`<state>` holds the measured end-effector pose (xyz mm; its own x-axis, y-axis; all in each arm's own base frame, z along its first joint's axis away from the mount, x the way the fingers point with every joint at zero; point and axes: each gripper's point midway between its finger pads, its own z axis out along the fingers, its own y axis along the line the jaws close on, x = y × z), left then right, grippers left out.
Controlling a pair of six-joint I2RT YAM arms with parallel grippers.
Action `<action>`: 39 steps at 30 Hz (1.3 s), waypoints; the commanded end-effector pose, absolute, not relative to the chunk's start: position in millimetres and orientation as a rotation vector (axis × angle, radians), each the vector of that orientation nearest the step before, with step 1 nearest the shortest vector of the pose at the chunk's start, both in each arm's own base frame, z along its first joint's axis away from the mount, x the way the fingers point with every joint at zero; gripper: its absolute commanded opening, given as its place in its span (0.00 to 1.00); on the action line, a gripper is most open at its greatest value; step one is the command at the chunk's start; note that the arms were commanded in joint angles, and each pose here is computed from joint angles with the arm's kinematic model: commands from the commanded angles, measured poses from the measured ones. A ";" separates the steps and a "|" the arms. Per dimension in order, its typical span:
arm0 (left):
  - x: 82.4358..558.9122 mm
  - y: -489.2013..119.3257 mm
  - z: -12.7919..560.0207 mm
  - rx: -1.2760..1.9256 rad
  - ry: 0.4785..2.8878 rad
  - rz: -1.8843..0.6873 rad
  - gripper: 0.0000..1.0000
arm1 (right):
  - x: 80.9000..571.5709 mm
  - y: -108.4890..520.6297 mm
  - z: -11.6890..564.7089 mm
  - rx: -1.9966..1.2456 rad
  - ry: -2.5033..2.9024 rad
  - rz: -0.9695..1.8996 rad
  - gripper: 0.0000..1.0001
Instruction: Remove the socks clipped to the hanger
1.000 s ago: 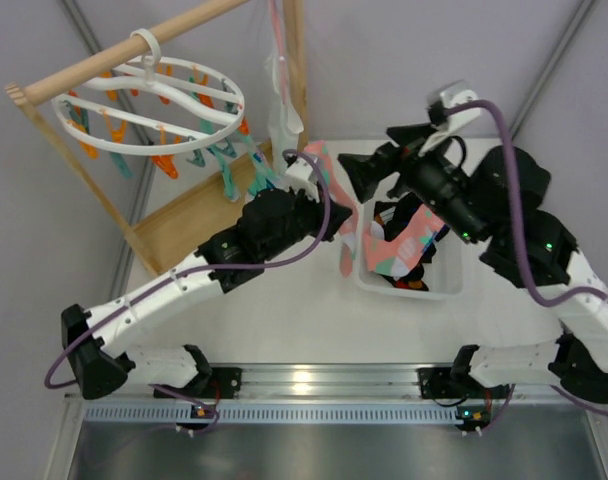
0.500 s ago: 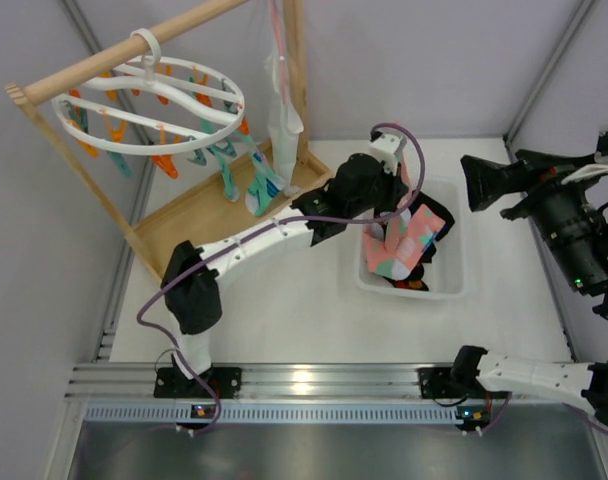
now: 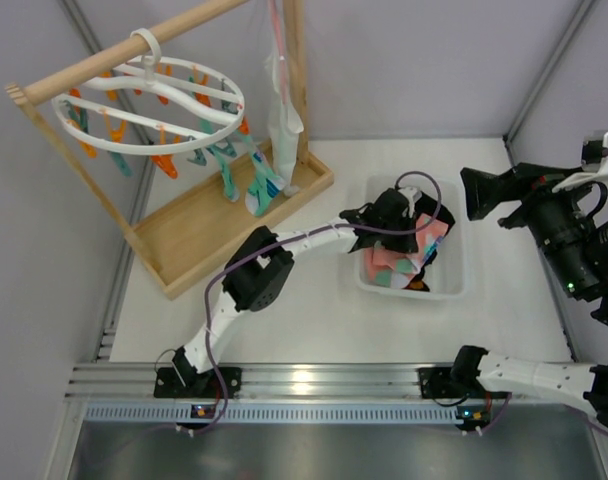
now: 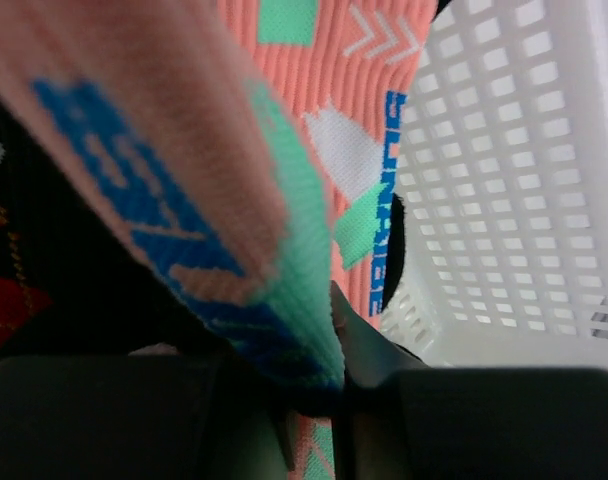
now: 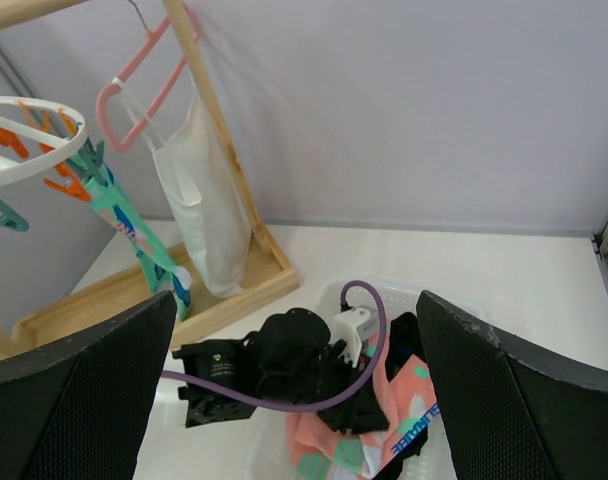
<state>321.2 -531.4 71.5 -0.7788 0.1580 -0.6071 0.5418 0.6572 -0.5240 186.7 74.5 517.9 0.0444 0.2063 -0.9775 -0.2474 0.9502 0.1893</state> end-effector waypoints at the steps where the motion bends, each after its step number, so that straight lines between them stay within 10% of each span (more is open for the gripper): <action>1: 311.5 -544.4 140.0 0.543 2.276 -1.096 0.22 | 191.2 77.6 512.9 -0.070 1.507 0.297 0.99; 3: 313.4 -538.2 158.8 0.531 2.268 -1.077 0.53 | 193.2 80.9 513.4 -0.087 1.505 0.286 0.99; 9: 307.7 -512.9 227.2 0.485 2.175 -1.060 0.98 | 197.7 85.4 513.7 -0.090 1.508 0.267 0.99; 21: 309.0 -354.5 294.7 0.056 2.064 -0.603 0.99 | 206.7 119.9 514.0 -0.122 1.531 0.344 1.00; 39: 407.6 -183.2 242.2 -0.472 1.861 0.178 0.99 | 206.8 167.2 515.5 -0.241 1.479 0.496 1.00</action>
